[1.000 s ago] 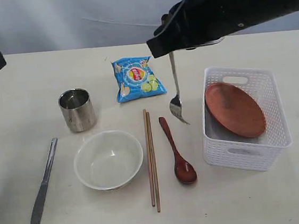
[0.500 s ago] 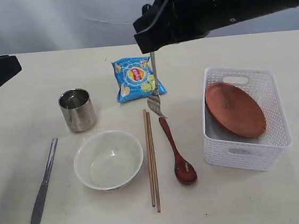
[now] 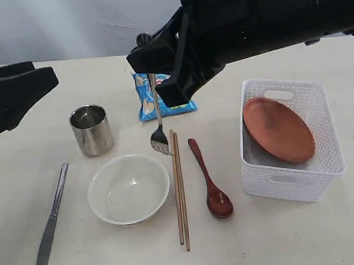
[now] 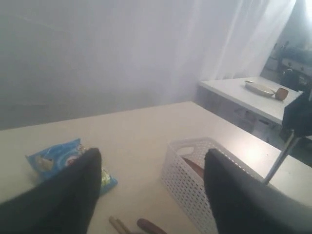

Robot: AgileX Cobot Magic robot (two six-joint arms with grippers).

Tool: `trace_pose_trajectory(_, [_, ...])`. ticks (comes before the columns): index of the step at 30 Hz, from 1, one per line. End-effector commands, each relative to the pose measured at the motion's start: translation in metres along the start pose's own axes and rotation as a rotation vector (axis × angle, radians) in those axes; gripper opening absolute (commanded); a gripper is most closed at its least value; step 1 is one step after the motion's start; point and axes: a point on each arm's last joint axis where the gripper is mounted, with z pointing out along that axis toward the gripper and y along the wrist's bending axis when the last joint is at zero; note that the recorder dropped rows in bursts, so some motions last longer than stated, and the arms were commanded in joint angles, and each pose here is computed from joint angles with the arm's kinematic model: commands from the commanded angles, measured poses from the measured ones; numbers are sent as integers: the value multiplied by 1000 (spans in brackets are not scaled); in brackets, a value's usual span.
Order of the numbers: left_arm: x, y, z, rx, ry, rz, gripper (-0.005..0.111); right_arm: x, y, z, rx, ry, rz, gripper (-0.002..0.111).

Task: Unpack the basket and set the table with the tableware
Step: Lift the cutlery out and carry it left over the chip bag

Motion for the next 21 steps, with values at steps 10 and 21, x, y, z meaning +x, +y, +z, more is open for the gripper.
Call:
trace_pose_trajectory(10, [-1,1,2,-1,-20,10,58,0,0,-1,-10,-12,-2,0])
trace_pose_trajectory(21, [-1,1,2,-1,-20,49,58,-1,-3,-1,27,-26,64,0])
